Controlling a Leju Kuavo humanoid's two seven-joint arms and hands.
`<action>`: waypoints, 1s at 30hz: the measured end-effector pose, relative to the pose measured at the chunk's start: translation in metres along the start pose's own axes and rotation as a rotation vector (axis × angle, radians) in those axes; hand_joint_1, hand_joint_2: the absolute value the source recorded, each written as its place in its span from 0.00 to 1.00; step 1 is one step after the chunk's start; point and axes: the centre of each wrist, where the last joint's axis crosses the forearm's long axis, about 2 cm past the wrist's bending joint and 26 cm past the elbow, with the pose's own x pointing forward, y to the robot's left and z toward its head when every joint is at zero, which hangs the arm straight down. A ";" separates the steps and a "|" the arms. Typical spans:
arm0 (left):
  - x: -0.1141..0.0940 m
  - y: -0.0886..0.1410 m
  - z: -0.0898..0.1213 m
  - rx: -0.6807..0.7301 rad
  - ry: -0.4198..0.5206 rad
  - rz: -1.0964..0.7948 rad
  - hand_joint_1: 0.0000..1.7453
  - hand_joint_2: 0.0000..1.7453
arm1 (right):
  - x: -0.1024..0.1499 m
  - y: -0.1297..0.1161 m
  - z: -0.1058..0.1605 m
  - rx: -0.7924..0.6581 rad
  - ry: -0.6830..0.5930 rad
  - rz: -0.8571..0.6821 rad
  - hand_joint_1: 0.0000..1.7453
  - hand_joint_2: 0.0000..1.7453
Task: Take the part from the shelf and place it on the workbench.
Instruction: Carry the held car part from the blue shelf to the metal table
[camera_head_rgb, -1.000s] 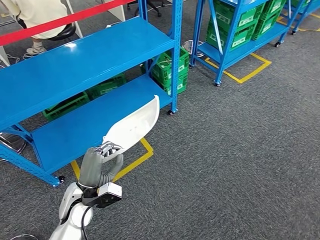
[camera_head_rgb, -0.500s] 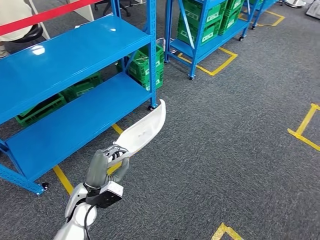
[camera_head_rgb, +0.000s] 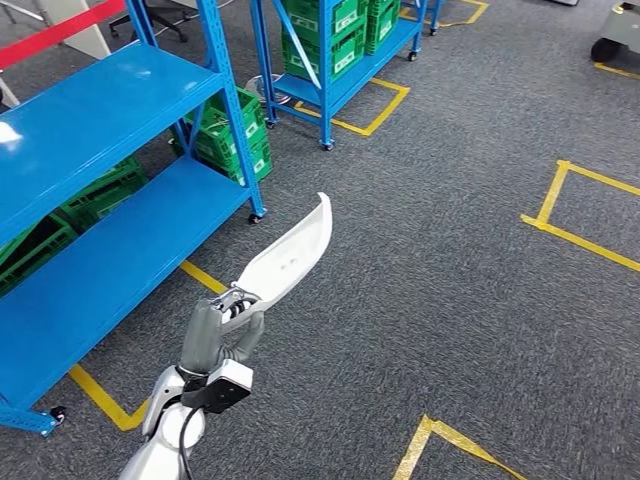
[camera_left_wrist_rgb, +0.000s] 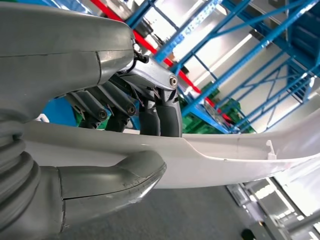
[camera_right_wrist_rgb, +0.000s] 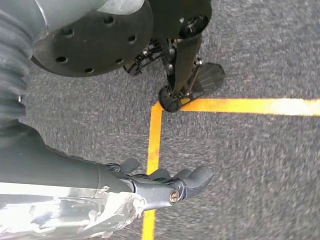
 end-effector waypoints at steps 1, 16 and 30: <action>0.000 -0.001 0.000 0.000 -0.001 0.004 1.00 1.00 | 0.000 0.000 0.000 -0.007 0.005 -0.010 0.00 1.00; 0.004 -0.016 -0.008 -0.030 -0.004 0.047 1.00 1.00 | -0.006 -0.006 0.007 -0.120 0.188 -0.117 0.00 1.00; 0.006 -0.019 -0.010 -0.042 -0.024 0.088 1.00 1.00 | 0.009 0.008 0.039 -0.018 0.072 0.027 0.00 1.00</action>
